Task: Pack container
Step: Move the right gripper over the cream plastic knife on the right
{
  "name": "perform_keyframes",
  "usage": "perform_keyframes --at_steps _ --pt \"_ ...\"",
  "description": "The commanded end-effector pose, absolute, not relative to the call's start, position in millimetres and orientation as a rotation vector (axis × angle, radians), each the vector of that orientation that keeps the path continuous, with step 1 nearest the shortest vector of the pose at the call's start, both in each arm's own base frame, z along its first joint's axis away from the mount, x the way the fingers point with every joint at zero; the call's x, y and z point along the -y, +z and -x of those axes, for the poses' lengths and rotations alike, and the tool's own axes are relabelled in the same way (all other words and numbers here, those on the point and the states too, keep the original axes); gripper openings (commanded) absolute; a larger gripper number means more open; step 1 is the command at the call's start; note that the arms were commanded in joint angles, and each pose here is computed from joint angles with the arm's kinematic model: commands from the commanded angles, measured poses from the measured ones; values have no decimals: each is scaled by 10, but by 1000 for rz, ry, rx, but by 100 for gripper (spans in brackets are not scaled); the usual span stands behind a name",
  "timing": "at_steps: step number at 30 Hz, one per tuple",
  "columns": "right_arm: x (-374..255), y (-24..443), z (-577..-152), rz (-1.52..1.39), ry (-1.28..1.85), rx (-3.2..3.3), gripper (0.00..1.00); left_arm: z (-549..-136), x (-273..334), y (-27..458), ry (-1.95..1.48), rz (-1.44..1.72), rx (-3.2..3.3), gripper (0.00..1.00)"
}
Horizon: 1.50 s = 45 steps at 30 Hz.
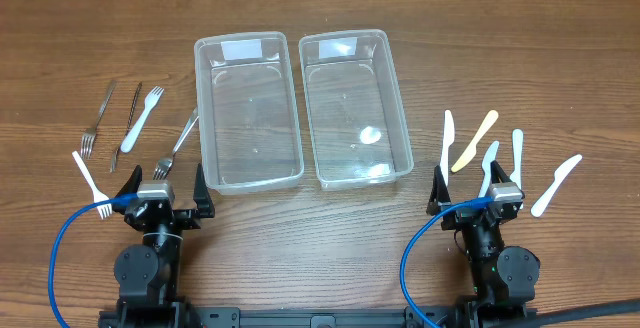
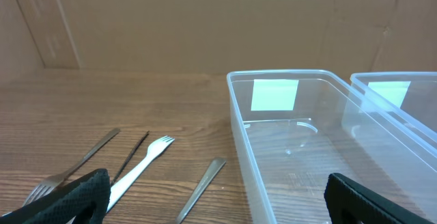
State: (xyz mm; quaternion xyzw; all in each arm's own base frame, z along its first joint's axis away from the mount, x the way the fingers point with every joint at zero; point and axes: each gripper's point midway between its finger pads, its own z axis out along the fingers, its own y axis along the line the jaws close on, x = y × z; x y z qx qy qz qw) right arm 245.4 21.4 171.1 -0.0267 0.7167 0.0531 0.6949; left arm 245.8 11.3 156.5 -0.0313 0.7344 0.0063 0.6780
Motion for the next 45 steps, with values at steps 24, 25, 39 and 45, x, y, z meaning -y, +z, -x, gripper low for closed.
perform_keyframes --at_steps 24,25,39,45 --pt "-198 1707 -2455 50 115 -1591 100 -2459 -111 1562 8 79 -1644 100" --pt "-198 1707 -2455 49 116 -1591 100 -2459 -111 1562 8 79 -1644 100" --pt "-237 1981 -2412 -152 361 -1543 100 -2367 -79 1781 -86 155 -1673 100" --pt "-72 2526 -2467 -214 242 -1663 100 -2257 -147 2377 -41 198 -1835 100"
